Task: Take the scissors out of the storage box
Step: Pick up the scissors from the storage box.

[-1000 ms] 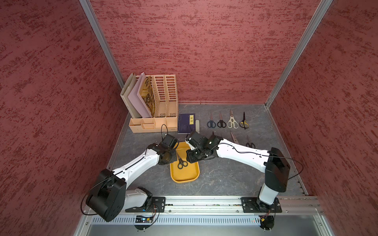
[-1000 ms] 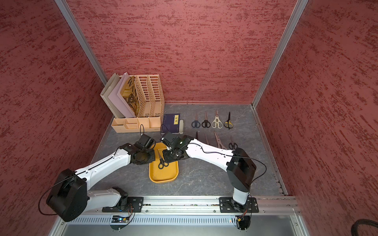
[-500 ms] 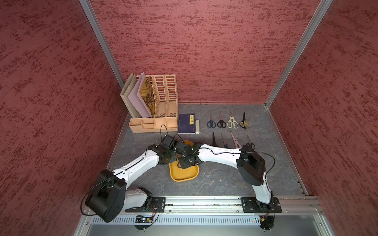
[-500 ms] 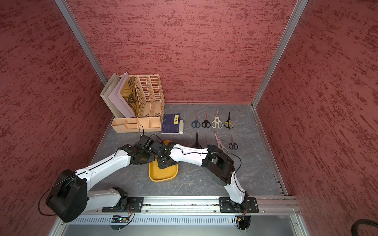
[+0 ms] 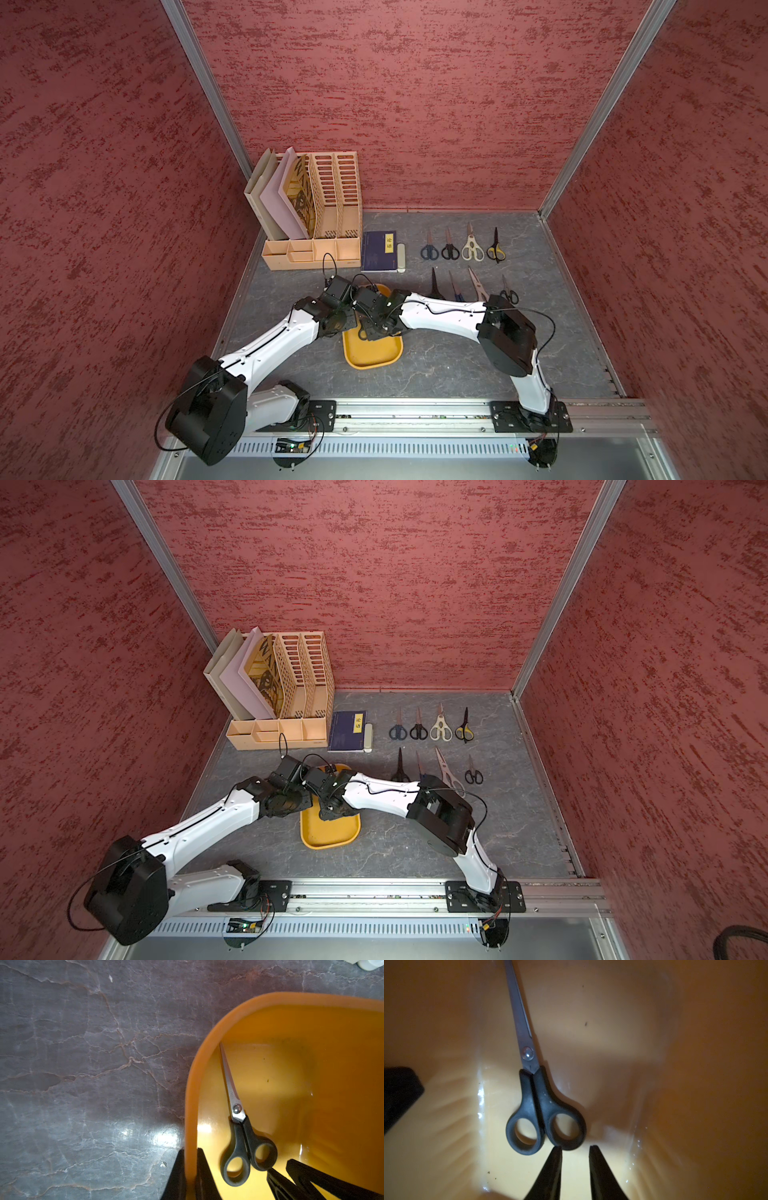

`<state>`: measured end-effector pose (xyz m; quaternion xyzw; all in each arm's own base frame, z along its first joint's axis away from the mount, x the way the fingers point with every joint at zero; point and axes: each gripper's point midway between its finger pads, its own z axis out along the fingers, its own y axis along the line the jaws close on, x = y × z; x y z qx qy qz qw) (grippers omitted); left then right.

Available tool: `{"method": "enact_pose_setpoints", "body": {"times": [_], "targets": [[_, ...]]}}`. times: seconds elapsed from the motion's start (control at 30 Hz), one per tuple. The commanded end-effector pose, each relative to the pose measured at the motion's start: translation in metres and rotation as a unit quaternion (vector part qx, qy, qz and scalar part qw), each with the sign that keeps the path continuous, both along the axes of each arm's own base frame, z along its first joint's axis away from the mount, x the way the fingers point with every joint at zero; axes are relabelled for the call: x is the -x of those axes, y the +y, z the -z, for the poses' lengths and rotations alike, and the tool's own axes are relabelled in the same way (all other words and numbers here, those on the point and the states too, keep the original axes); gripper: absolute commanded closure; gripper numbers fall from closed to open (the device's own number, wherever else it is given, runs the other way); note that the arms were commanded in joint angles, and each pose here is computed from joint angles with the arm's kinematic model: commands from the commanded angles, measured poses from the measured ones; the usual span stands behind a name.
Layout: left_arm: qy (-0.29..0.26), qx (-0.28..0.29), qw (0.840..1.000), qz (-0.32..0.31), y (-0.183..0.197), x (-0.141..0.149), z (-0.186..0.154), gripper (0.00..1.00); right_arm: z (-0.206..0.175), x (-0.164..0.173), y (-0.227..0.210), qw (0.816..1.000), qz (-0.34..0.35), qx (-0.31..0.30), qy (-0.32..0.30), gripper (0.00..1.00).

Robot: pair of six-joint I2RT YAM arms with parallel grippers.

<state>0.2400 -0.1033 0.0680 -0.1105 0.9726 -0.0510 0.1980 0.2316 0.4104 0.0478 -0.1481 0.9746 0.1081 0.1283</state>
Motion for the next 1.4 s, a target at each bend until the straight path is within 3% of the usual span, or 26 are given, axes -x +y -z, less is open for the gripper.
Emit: {"method": "enact_pose_setpoints", "body": {"times": [0.0,0.73,0.93,1.1,1.37], "targets": [[-0.015,-0.013,1.0,0.002,0.005,0.0,-0.003,1.0,0.01,-0.011,0.002,0.999,0.033,-0.008,-0.011,0.73],[-0.038,-0.003,0.999,-0.003,0.006,0.0,-0.015,1.0,0.074,0.002,-0.015,0.996,0.041,0.054,0.057,0.74],[-0.038,-0.007,0.999,-0.009,0.01,0.002,-0.013,1.0,0.076,0.002,-0.014,0.996,0.027,0.061,0.061,0.97],[-0.033,-0.012,0.999,-0.029,0.016,0.002,-0.009,1.0,0.059,-0.005,-0.009,0.998,0.018,0.042,0.037,1.0],[-0.016,-0.001,0.997,-0.074,0.037,-0.006,-0.004,1.0,-0.016,-0.022,0.001,0.999,0.006,-0.013,-0.03,1.0]]}}
